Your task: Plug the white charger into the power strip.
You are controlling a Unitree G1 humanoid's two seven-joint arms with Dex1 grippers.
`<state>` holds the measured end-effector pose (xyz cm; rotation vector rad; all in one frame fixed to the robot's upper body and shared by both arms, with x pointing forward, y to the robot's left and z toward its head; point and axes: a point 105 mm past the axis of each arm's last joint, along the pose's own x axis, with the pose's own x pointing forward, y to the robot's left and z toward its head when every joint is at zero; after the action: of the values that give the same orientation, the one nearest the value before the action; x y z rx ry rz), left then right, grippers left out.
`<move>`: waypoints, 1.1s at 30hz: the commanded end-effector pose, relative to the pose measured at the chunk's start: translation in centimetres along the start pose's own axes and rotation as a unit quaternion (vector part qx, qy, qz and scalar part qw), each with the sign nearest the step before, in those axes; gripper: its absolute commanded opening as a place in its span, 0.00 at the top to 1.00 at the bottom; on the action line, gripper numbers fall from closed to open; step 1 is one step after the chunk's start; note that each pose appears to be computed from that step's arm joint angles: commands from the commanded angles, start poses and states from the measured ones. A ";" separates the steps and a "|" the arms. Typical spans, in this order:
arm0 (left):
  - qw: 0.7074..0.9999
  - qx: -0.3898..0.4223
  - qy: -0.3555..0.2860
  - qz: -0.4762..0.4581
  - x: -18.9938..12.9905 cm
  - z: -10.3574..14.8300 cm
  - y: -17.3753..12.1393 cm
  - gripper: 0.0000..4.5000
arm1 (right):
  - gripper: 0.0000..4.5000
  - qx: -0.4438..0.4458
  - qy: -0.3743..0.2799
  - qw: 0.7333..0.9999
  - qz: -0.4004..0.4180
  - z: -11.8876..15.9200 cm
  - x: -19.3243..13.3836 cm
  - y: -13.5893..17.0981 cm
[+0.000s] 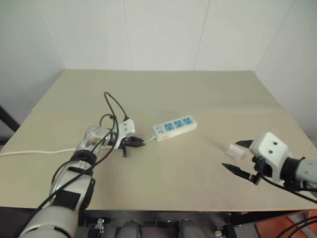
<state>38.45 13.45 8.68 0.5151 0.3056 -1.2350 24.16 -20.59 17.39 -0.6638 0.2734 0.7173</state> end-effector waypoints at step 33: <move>0.993 -0.025 -0.100 0.053 -5.2 1.4 -5.4 0.16 | 0.00 -0.004 -0.025 1.000 -0.003 0.6 2.6 0.2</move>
<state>31.08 15.46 9.74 0.3389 0.2102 -1.1810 26.14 -18.92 15.43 -0.6137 0.2732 0.7319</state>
